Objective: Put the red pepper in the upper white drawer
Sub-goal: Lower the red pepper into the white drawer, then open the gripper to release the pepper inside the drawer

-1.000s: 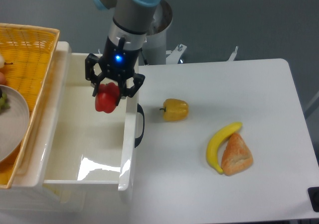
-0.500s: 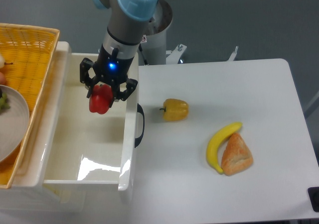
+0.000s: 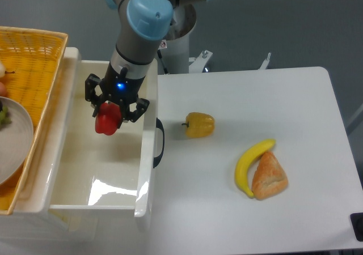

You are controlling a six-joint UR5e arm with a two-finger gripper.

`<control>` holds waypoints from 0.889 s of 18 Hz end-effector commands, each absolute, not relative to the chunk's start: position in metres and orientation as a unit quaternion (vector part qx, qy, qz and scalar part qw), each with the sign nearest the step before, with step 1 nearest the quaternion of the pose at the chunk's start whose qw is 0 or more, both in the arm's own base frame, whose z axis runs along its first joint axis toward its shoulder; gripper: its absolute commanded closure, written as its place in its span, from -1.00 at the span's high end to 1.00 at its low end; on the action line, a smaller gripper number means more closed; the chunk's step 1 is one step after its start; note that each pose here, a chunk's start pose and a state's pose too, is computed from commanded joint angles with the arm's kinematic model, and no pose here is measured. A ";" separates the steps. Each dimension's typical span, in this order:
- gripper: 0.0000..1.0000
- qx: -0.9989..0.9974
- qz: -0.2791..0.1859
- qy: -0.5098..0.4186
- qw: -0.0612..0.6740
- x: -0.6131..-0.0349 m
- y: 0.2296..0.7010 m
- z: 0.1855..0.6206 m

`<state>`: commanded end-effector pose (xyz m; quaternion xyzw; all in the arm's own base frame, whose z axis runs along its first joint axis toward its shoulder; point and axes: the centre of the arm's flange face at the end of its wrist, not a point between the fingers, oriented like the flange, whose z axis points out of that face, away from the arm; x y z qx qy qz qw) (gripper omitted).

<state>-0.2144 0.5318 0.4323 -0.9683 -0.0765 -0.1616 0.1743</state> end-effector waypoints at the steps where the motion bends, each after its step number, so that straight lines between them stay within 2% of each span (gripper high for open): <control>1: 0.19 -0.968 -0.161 -0.076 0.175 -0.214 0.532 0.432; 16: 0.21 -0.970 -0.161 -0.058 0.175 -0.201 0.542 0.434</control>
